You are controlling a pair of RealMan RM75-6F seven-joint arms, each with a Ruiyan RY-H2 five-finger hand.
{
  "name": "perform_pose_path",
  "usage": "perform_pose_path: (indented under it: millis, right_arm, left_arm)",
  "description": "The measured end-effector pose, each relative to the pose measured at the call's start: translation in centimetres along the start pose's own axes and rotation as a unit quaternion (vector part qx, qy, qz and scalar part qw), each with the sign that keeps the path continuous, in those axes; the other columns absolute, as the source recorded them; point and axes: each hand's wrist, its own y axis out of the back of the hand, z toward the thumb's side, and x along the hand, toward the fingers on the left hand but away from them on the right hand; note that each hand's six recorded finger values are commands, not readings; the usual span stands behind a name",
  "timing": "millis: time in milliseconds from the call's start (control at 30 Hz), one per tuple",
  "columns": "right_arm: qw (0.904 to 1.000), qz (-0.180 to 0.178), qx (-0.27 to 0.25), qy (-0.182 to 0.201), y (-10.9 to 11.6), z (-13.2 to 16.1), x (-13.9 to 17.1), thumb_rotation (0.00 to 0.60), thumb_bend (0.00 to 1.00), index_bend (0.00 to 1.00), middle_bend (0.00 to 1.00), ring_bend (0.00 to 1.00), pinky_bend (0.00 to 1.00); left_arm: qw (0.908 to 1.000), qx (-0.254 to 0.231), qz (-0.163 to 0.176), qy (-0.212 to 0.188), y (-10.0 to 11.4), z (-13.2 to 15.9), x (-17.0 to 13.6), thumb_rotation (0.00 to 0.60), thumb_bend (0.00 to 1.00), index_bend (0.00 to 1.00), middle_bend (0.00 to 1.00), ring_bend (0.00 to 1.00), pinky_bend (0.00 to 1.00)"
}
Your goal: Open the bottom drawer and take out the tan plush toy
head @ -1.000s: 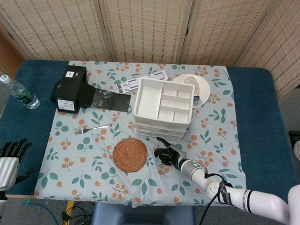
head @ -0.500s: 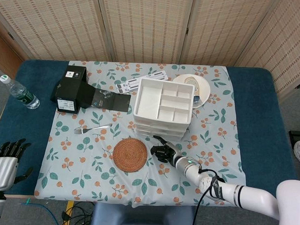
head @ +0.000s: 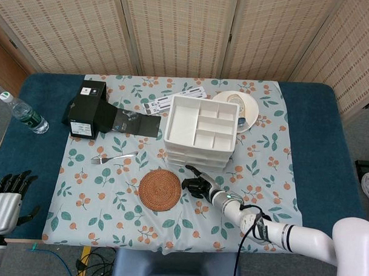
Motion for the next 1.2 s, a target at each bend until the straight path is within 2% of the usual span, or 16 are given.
perform_pose_path:
  millis: [667, 1200]
  right_arm:
    - [0.9994, -0.016, 0.028, 0.007, -0.16, 0.18, -0.56, 0.600, 0.62, 0.00, 0.64, 0.90, 1.00]
    - [0.9991, -0.011, 0.041, -0.001, -0.59, -0.01, -0.98, 0.600, 0.62, 0.00, 0.64, 0.90, 1.00]
  left_arm:
    - [1.0000, 0.001, -0.002, 0.002, -0.11, -0.18, -0.05, 0.600, 0.25, 0.19, 0.14, 0.15, 0.11]
    - [1.0000, 0.002, -0.005, 0.005, -0.19, -0.25, -0.15, 0.600, 0.25, 0.19, 0.14, 0.15, 0.11]
